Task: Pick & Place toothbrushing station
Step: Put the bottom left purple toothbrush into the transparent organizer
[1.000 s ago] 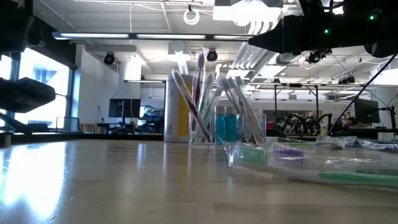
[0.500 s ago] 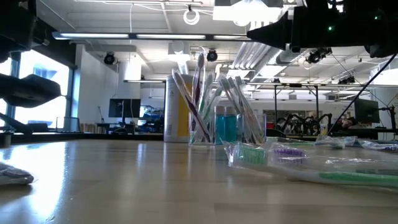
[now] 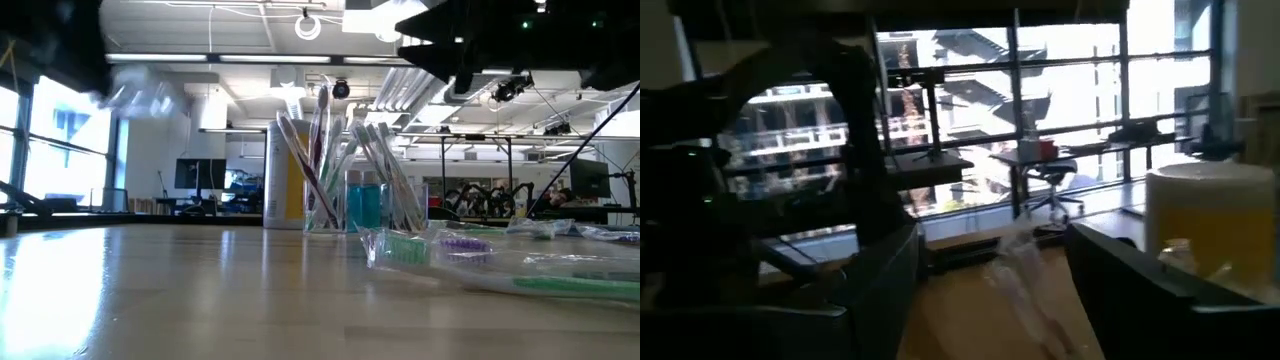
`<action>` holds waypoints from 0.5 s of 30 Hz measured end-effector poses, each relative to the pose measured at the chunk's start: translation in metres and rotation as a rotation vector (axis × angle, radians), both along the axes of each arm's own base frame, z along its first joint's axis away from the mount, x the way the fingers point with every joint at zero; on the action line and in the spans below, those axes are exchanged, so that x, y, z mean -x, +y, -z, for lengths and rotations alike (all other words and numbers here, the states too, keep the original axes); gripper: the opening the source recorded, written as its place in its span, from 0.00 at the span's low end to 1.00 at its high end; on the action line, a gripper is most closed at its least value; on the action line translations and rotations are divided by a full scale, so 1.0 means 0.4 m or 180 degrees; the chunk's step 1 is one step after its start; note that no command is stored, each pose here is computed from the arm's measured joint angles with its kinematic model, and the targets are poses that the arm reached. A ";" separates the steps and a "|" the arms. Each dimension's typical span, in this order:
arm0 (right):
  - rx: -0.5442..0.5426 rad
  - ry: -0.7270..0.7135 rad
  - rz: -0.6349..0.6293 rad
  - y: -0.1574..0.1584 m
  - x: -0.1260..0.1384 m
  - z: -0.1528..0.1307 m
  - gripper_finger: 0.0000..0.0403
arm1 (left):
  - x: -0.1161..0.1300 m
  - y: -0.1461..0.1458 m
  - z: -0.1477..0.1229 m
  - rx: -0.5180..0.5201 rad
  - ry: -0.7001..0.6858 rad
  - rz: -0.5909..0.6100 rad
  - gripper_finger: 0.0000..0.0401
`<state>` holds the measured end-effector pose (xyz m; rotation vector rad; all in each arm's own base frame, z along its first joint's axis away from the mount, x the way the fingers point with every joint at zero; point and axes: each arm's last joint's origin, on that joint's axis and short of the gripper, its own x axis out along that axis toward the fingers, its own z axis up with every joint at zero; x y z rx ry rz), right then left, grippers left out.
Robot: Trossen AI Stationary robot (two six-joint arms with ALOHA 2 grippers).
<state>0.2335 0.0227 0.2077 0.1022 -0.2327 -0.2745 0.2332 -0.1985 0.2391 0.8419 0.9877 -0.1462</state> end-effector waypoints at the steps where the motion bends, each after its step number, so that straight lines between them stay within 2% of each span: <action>1: -0.0095 0.0000 -0.0183 -0.002 -0.007 -0.001 0.62 | -0.008 -0.004 -0.010 -0.0169 -0.0091 0.0149 0.00; 5: -0.0621 0.0180 -0.1070 -0.015 -0.040 -0.009 0.62 | -0.035 -0.017 -0.032 -0.0977 -0.0263 0.0660 0.00; 8: -0.0978 0.0442 -0.1584 -0.022 -0.063 -0.017 0.62 | -0.073 -0.021 -0.032 -0.1490 -0.0303 0.0909 0.00; 10: -0.1100 0.0611 -0.1712 -0.022 -0.073 -0.020 0.62 | -0.100 -0.019 -0.027 -0.1706 -0.0316 0.1025 0.00; 15: -0.1133 0.0751 -0.1764 -0.008 -0.079 -0.020 0.62 | -0.169 -0.003 -0.003 -0.1944 -0.0206 0.1425 0.00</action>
